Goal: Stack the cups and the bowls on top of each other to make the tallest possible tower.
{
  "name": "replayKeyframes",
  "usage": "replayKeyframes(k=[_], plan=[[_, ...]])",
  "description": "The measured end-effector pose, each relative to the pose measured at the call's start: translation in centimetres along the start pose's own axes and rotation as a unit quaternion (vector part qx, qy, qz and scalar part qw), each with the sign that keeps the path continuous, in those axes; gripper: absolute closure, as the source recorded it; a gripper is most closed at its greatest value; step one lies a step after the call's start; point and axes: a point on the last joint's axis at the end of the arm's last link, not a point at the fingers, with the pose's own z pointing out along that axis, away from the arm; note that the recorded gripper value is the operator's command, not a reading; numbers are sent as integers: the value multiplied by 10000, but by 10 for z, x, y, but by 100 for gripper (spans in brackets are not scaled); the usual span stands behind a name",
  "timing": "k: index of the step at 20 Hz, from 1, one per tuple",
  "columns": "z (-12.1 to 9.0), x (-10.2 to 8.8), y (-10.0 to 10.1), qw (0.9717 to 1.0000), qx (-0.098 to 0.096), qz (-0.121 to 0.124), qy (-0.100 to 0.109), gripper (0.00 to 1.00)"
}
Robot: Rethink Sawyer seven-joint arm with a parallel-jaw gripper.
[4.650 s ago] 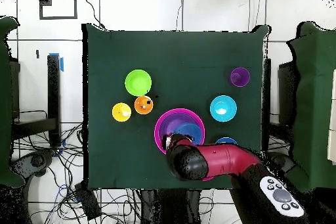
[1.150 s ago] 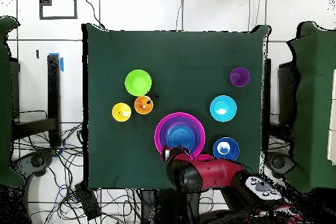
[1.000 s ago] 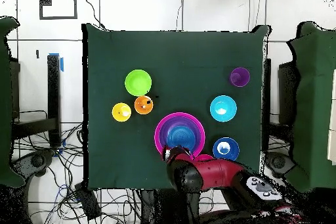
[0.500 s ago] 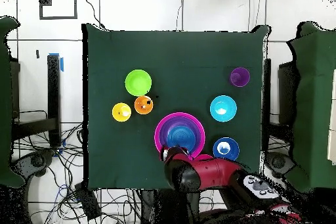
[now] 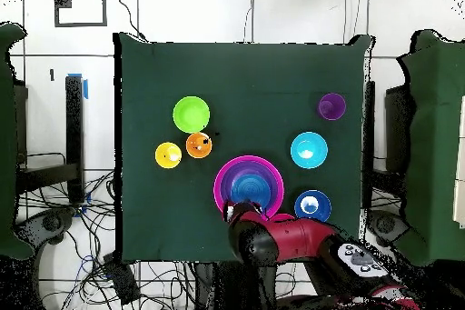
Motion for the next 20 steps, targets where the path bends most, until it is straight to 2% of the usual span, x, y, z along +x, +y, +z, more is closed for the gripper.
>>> replayKeyframes(k=[6, 11, 15, 17, 20], plan=[[-14, -12, -6, 9999, 162, -34, -31, 0], [-35, -33, -7, 9995, 329, 22, 19, 0], [-59, -55, 0, 9989, 431, 135, 110, 0], [-78, -69, 7, 9983, 519, 229, 151, 0], [-93, -81, 18, 9979, 583, 240, 147, 0]])
